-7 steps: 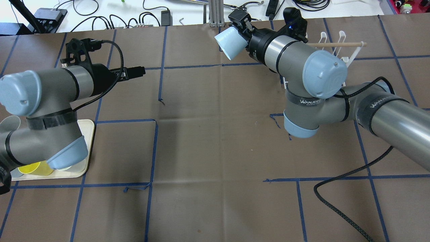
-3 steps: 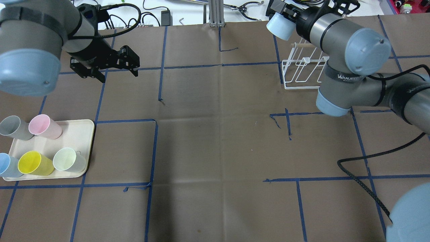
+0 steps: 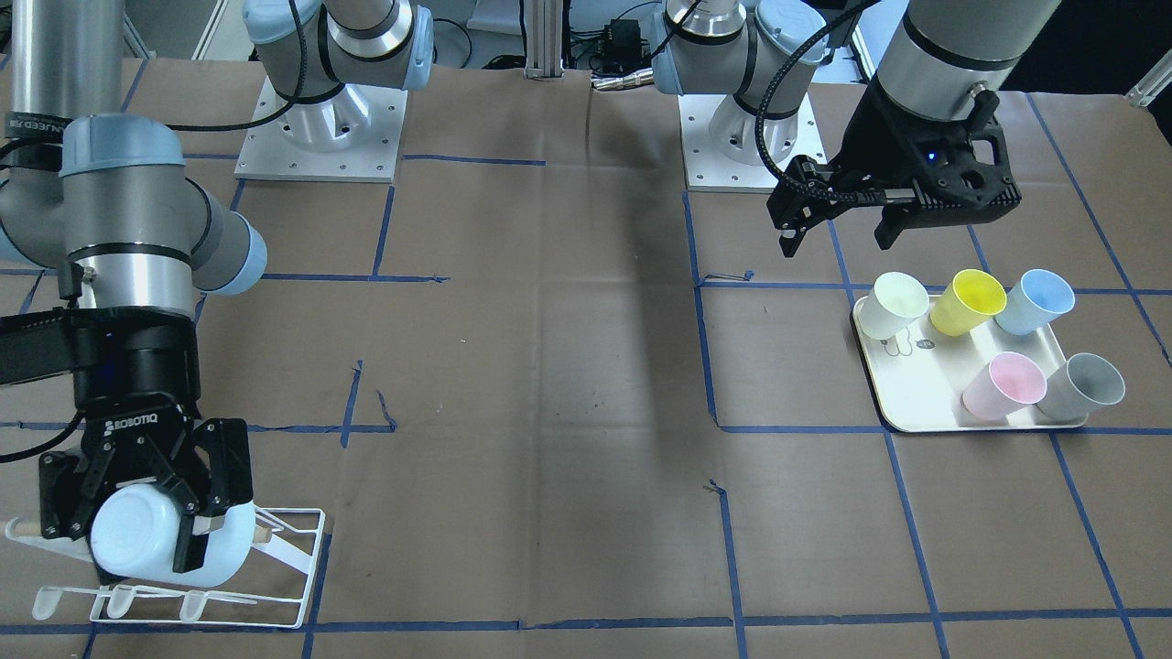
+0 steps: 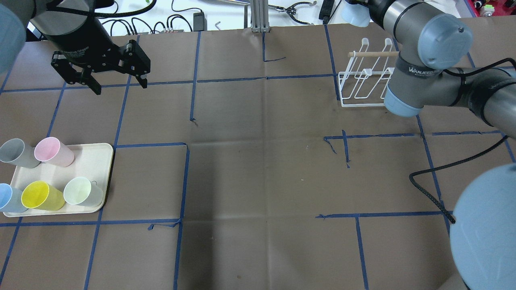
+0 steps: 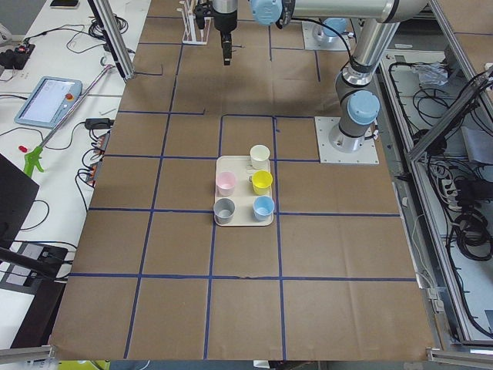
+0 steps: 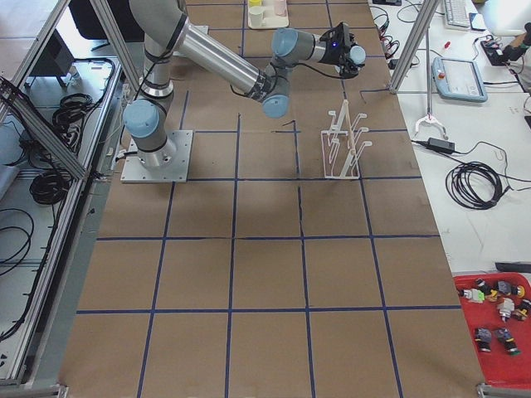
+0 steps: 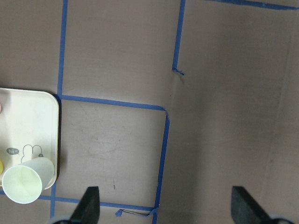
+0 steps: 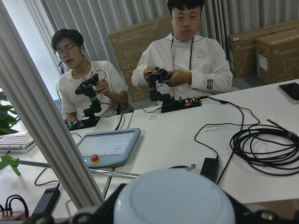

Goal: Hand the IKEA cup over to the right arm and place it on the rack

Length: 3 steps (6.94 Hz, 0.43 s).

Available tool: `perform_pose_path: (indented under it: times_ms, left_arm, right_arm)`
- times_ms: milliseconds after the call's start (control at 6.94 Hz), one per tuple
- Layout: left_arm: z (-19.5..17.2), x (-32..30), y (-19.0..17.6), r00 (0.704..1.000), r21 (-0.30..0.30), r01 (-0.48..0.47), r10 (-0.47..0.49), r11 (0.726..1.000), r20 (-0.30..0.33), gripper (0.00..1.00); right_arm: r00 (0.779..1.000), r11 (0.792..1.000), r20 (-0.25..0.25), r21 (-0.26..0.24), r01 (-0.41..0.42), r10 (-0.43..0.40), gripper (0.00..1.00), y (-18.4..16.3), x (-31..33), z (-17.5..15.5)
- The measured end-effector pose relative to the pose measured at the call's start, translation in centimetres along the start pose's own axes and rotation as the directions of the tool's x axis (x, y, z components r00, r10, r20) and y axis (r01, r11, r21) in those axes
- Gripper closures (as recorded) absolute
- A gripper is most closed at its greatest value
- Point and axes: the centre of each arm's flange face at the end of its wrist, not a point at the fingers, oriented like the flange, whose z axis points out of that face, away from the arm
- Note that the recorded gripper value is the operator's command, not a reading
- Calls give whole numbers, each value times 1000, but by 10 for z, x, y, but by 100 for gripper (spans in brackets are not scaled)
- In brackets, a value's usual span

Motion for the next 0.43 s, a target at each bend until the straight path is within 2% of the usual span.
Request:
perform_pose_path:
  times_ms: [288, 432]
  left_arm:
    - [0, -11, 16, 998, -9, -69, 69, 998, 6, 1]
    - [7, -30, 26, 995, -20, -101, 101, 995, 6, 1]
  right_arm:
    - [990, 991, -39, 21, 135, -134, 92, 8, 31, 25]
    - [986, 987, -53, 16, 160, -159, 92, 19, 42, 33]
